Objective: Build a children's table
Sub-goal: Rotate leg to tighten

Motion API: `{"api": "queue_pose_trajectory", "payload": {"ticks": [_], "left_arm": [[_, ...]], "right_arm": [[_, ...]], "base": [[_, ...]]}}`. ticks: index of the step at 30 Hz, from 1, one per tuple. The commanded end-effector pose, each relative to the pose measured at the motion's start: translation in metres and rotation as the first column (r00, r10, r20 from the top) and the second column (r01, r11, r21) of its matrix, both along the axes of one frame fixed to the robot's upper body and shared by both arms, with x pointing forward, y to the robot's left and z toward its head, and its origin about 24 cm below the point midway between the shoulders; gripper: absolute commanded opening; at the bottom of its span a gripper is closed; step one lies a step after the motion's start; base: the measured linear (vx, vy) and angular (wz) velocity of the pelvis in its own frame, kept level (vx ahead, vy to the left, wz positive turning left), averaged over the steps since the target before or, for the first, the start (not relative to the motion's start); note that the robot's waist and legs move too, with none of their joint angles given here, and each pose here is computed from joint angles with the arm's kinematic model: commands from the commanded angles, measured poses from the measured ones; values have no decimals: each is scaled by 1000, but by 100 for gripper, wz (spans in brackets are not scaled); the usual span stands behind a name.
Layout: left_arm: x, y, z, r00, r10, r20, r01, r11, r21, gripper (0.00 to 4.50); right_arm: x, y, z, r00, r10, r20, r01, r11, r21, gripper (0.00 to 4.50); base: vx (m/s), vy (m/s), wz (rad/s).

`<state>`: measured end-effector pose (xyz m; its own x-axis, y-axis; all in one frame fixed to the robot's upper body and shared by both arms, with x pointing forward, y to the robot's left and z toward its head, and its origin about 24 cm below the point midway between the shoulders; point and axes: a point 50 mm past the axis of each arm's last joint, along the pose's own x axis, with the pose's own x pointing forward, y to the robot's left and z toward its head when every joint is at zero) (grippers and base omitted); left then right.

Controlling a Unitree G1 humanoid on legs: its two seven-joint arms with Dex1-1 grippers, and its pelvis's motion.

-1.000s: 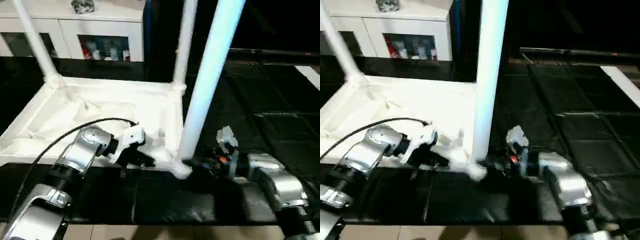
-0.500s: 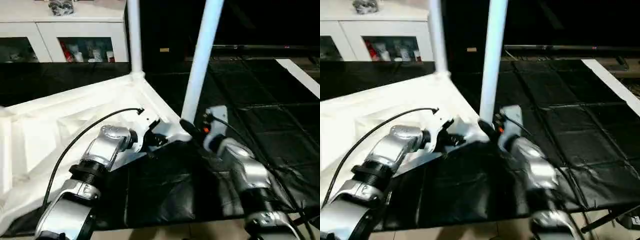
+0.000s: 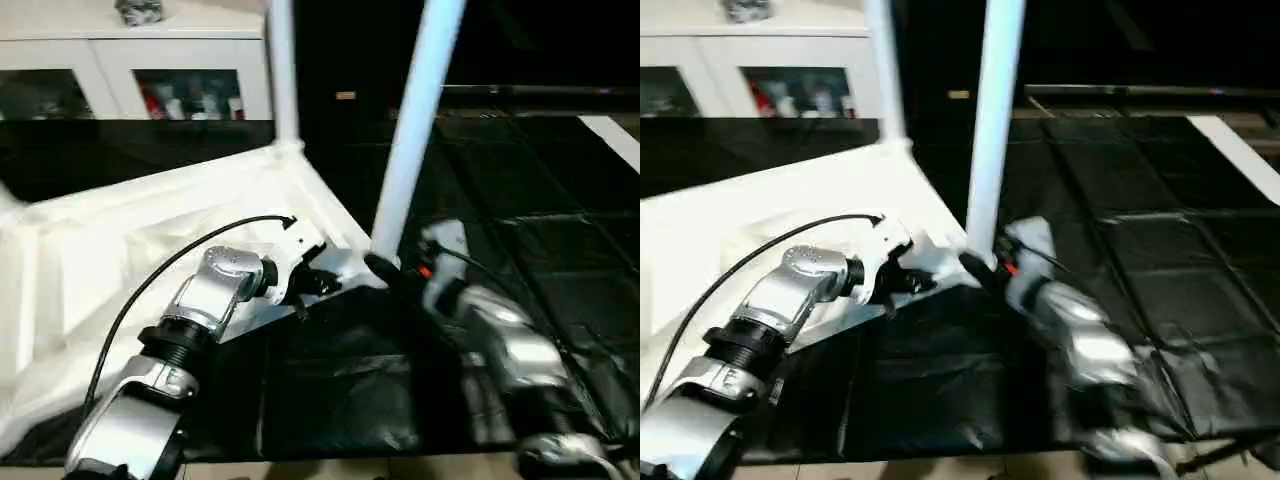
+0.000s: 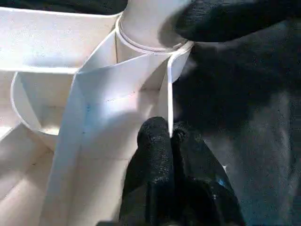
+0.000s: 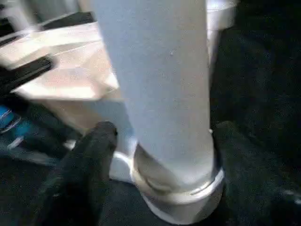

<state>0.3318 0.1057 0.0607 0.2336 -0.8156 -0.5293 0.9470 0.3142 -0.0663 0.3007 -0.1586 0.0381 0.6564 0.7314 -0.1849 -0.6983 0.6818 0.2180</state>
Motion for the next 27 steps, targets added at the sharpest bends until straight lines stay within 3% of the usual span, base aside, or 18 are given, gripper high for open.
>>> {"api": "queue_pose_trajectory", "payload": {"ticks": [1, 5, 8, 17, 19, 27], "left_arm": [[-5, -1, 7, 989, -148, 12, 148, 989, 17, 0], [-10, 8, 7, 969, -246, -6, 246, 969, 35, 0], [-19, 17, 10, 931, -364, -44, 365, 930, 34, 0], [-25, 22, 11, 881, -466, -80, 471, 880, 63, 0], [-27, 20, 11, 868, -489, -83, 494, 867, 58, 0], [-28, 19, 12, 857, -508, -85, 514, 856, 61, 0]], "right_arm": [[-10, -3, 3, 989, 146, -17, -146, 989, 14, 386], [-16, -13, 9, 968, 249, -17, -250, 968, -7, 429], [-18, -19, 16, 936, 352, -17, -352, 934, -53, 442], [-17, -9, 28, 868, 496, 39, -493, 867, -70, 447], [-19, -4, 27, 840, 542, 21, -541, 840, -44, 431], [-18, 1, 23, 815, 579, -13, -579, 815, -38, 348]], "base": [[0, 0, 0], [0, 0, 0], [0, 0, 0], [0, 0, 0], [0, 0, 0], [0, 0, 0]]}}
